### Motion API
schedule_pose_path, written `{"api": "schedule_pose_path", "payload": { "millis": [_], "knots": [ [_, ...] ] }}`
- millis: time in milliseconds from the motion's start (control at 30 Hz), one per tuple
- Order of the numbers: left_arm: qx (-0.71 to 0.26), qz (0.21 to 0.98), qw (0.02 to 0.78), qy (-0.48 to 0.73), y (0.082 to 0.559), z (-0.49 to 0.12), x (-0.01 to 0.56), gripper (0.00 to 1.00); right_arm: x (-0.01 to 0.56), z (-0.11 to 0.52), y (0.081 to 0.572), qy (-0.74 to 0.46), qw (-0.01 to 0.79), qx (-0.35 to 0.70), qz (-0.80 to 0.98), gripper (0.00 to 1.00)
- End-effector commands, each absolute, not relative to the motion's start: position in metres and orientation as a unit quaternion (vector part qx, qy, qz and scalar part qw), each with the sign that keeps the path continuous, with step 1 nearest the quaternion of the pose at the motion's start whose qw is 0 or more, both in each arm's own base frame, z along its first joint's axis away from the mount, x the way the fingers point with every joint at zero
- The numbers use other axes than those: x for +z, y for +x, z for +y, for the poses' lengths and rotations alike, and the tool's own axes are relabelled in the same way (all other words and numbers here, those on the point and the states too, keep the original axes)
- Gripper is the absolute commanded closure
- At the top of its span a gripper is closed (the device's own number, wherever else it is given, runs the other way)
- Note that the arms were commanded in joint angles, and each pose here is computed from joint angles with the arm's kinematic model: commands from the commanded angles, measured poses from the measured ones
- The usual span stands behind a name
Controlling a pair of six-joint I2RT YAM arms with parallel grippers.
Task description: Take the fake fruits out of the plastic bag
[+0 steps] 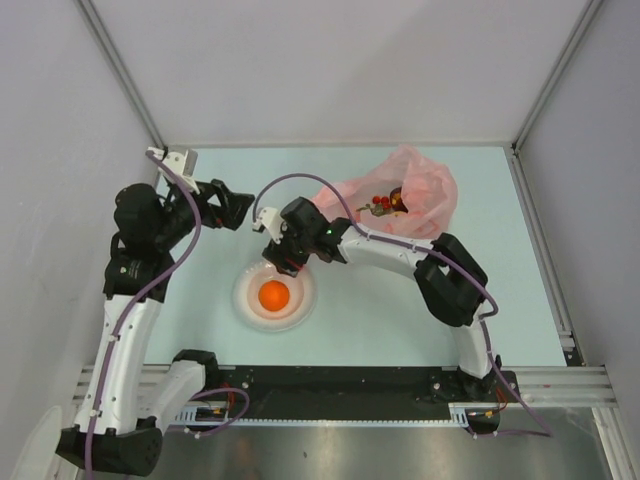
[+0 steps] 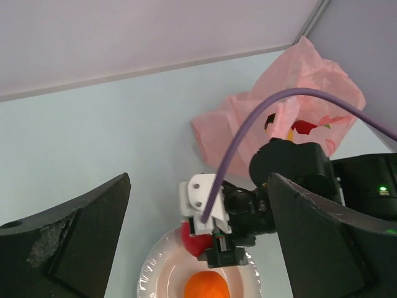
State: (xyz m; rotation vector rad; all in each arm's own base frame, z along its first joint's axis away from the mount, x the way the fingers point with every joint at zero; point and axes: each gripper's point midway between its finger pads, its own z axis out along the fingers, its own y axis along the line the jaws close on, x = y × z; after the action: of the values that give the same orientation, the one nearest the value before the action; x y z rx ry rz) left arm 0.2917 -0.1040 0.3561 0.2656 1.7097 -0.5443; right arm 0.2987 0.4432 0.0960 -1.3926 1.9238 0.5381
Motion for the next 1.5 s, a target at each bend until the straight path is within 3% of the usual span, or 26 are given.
{"api": "schedule_pose_path", "payload": {
  "millis": [0,567,767,1000,1167,1267,1400,1467],
  "knots": [
    [-0.255,0.725,0.628,0.123,0.285,-0.108,0.365,0.02,0.109,0.477,0.303,-0.538,0.369,0.222,0.725,0.58],
    [-0.275,0.725,0.62,0.12,0.291,-0.114,0.359,0.03,0.089,0.502,0.259,-0.555,0.332,0.246,0.722,0.52],
    [-0.28,0.725,0.618,0.121,0.291,-0.116,0.359,0.03,0.084,0.511,0.249,-0.564,0.331,0.249,0.715,0.47],
    [-0.282,0.722,0.62,0.12,0.293,-0.116,0.362,0.03,0.084,0.517,0.242,-0.565,0.316,0.267,0.714,0.33],
    [-0.279,0.719,0.625,0.119,0.298,-0.116,0.367,0.03,0.09,0.523,0.223,-0.56,0.284,0.32,0.709,0.32],
    [-0.279,0.719,0.624,0.121,0.301,-0.116,0.368,0.03,0.087,0.526,0.212,-0.557,0.262,0.342,0.71,0.24],
    [-0.28,0.717,0.626,0.122,0.303,-0.117,0.371,0.03,0.085,0.526,0.203,-0.56,0.245,0.353,0.709,0.01],
    [-0.281,0.718,0.626,0.121,0.304,-0.117,0.37,0.03,0.09,0.525,0.203,-0.559,0.247,0.355,0.707,0.0]
  ]
}}
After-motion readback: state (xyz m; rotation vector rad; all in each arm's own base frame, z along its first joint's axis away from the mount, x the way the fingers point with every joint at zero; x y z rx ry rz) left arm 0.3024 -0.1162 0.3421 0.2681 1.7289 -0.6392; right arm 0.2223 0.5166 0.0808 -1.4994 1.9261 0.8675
